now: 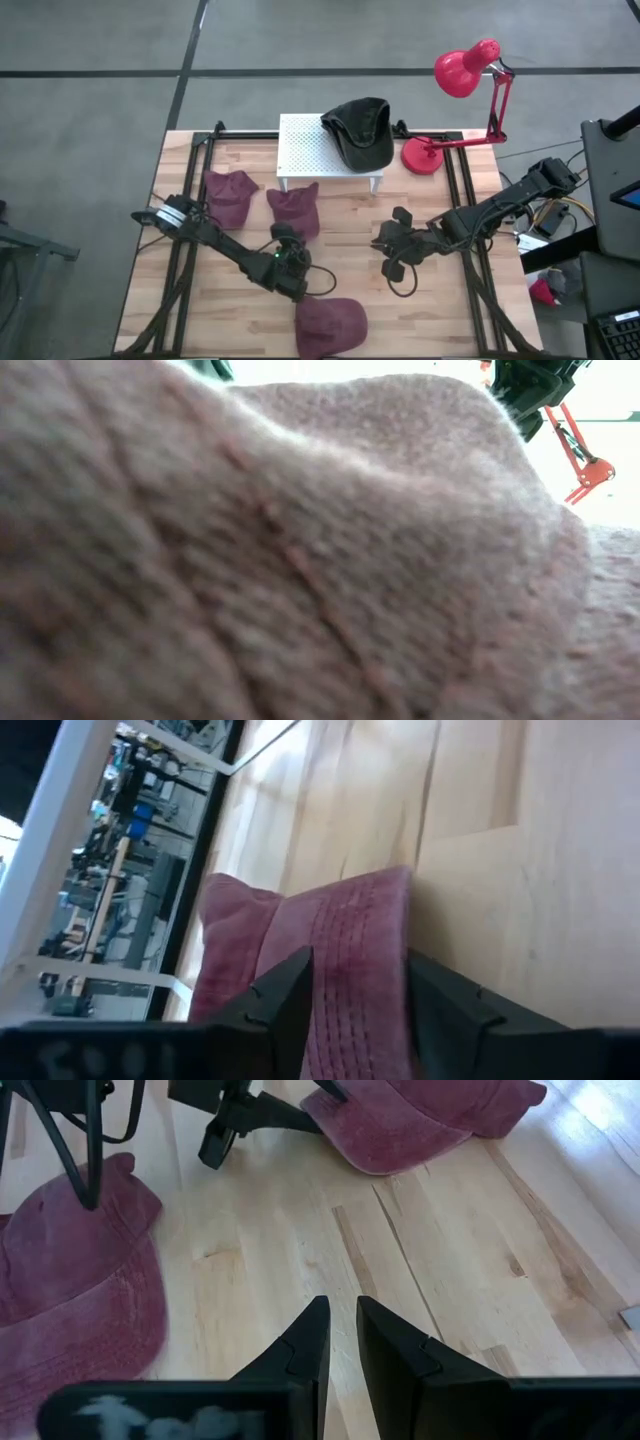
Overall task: Pick & Place hat
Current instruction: Put the top right red cap on the shelf
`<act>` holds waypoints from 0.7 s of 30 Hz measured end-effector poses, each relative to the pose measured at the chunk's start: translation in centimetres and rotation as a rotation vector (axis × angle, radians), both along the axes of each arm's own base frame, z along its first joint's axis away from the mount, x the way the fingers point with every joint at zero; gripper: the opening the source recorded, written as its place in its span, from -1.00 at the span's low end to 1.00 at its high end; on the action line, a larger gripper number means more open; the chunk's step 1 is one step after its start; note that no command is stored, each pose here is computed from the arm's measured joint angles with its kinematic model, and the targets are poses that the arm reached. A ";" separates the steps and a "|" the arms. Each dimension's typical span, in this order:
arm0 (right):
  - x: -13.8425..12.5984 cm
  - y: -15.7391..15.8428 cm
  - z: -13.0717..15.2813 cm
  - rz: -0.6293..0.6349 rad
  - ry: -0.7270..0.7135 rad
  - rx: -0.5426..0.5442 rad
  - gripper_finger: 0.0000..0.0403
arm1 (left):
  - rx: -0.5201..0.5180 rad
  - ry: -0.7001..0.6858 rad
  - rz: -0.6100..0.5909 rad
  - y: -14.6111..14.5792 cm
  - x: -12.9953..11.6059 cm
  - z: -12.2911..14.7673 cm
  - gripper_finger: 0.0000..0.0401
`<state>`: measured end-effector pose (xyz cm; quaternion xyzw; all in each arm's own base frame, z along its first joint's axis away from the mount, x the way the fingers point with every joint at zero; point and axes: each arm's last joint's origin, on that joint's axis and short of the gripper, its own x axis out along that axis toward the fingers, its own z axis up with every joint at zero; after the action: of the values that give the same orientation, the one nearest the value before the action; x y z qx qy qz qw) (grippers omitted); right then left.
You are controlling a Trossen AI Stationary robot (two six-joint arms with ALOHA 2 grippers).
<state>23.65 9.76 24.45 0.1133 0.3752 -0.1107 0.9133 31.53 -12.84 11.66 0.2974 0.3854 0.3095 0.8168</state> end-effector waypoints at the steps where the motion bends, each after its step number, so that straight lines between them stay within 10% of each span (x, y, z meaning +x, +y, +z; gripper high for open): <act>1: 0.0 0.0 0.0 0.000 0.001 -0.001 -0.74 | 0.006 -0.004 0.006 0.0 0.0 0.0 -0.26; 8: -0.1 0.0 -0.2 0.000 0.007 -0.003 -0.74 | -0.004 -0.003 0.004 -0.3 0.4 0.8 -0.89; 21: -0.3 -0.2 -0.9 0.003 0.029 -0.015 -0.74 | -0.104 -0.072 -0.079 -4.9 1.8 6.1 -0.97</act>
<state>23.33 9.61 23.53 0.1042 0.3878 -0.1140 0.9087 33.35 -17.74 17.76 0.2582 0.3594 0.2672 0.8560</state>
